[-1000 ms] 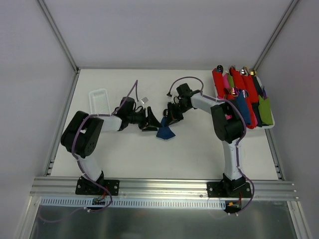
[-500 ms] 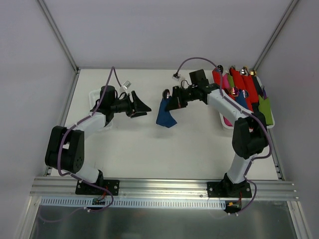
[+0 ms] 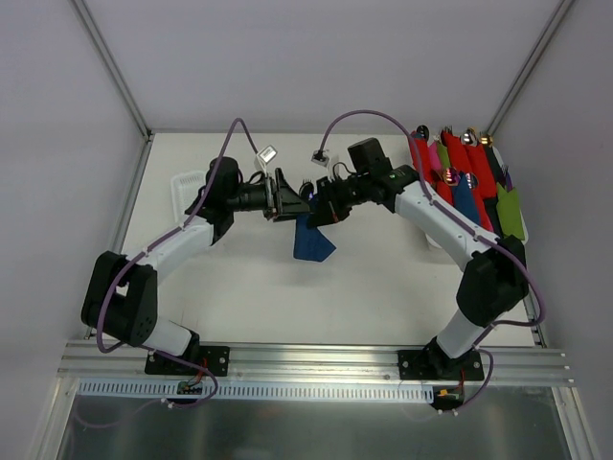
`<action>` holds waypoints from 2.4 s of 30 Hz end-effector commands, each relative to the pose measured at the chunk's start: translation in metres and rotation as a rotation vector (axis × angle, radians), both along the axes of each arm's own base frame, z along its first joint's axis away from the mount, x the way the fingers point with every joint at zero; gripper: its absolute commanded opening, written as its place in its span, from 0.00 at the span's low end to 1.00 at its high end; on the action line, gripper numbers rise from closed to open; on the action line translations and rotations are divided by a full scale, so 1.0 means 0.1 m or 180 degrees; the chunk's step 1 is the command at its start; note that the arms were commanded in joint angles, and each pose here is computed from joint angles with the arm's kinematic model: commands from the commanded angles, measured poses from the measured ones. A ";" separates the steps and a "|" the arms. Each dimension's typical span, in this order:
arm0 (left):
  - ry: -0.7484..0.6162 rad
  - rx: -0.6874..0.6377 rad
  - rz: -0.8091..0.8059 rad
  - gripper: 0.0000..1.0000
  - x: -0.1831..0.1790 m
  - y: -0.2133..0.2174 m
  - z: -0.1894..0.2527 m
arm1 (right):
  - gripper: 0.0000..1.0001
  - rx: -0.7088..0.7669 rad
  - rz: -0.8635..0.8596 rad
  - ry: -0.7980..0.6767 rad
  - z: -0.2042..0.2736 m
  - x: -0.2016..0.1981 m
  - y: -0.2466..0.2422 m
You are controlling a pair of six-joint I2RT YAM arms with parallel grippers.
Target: Place the utensils on the paper napkin and roll it up
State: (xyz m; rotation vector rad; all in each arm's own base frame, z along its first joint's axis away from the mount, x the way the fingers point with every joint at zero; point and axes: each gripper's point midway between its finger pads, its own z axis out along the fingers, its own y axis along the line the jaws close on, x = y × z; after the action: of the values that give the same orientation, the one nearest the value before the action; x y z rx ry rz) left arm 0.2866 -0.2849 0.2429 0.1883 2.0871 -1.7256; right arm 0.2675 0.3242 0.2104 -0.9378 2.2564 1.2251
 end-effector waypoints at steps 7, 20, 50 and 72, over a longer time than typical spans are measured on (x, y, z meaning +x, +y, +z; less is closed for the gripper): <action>-0.0137 -0.0067 0.0066 0.56 -0.03 -0.07 0.18 | 0.00 0.0152 0.0041 -0.0438 0.42 -0.07 0.01; 0.0042 -0.0166 0.0161 0.46 -0.05 -0.01 0.07 | 0.00 0.0321 0.0152 -0.0556 0.63 -0.20 0.03; -0.0140 -0.0814 0.0313 0.00 0.17 0.14 0.52 | 0.30 0.0533 -0.0239 -0.0621 1.04 0.16 -0.18; -0.0856 -0.1647 0.1078 0.00 0.85 0.41 1.59 | 0.90 0.1244 -0.0763 -0.0055 1.49 0.46 -0.25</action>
State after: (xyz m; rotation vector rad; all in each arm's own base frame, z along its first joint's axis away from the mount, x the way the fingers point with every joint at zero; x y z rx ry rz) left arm 0.3822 -0.2481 0.3584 -0.1778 1.4991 -1.8278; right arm 0.3148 0.2954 0.3354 -0.4855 2.0207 1.4845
